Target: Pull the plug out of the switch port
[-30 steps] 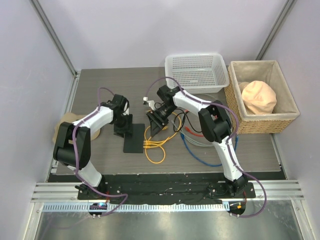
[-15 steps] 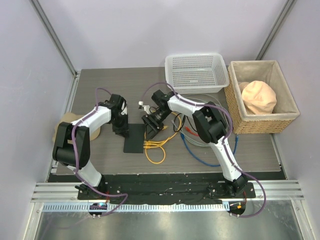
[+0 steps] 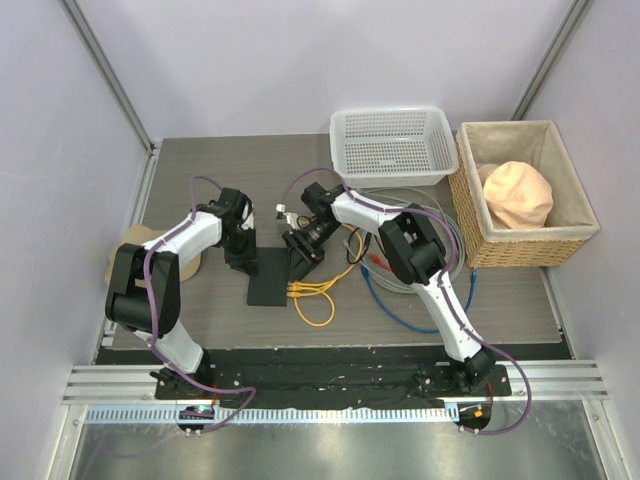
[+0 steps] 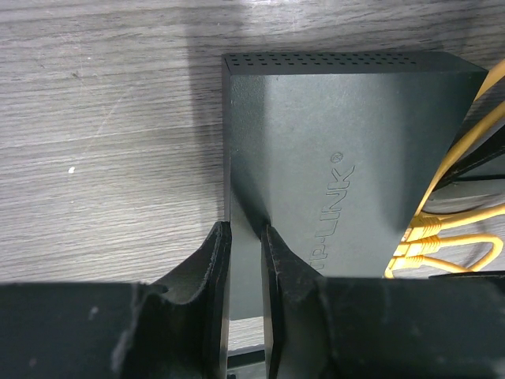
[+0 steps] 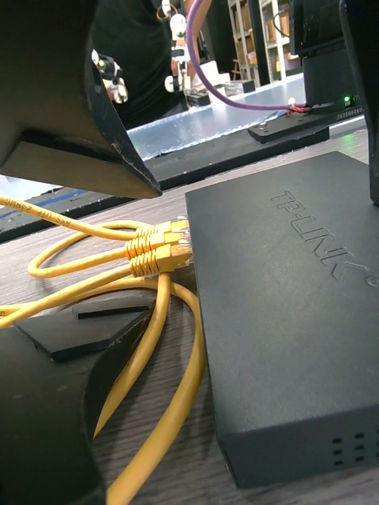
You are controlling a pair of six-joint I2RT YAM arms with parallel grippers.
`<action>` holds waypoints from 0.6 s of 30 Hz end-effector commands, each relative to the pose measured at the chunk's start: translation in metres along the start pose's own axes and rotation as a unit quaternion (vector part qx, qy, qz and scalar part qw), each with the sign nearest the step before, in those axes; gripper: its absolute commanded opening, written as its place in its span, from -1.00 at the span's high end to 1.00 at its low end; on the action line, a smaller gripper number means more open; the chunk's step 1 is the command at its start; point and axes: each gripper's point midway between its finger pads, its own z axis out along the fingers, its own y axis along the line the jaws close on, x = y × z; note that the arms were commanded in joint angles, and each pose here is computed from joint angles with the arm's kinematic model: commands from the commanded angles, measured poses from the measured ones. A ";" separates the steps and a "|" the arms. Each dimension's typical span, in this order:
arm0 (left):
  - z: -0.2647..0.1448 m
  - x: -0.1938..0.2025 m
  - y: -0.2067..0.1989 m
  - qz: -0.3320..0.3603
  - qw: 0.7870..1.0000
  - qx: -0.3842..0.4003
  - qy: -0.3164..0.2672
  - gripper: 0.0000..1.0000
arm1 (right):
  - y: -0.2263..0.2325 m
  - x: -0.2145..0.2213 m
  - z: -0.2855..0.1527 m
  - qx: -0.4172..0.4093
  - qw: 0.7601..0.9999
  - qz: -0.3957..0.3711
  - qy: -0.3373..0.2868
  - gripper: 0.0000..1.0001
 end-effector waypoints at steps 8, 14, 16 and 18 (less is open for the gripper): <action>0.033 0.025 0.013 0.002 0.998 -0.025 0.053 0.70 | -0.032 0.008 0.036 0.086 0.996 -0.019 0.029 -0.08; 0.033 0.024 0.013 0.003 0.998 -0.025 0.052 0.70 | -0.038 0.007 0.048 0.107 0.994 -0.012 0.032 -0.04; 0.032 0.025 0.013 0.003 0.998 -0.025 0.052 0.70 | -0.041 0.006 0.048 0.114 0.993 -0.008 0.031 -0.04; 0.032 0.025 0.013 0.002 0.998 -0.026 0.053 0.70 | -0.048 0.008 0.049 0.130 0.991 -0.002 0.035 -0.01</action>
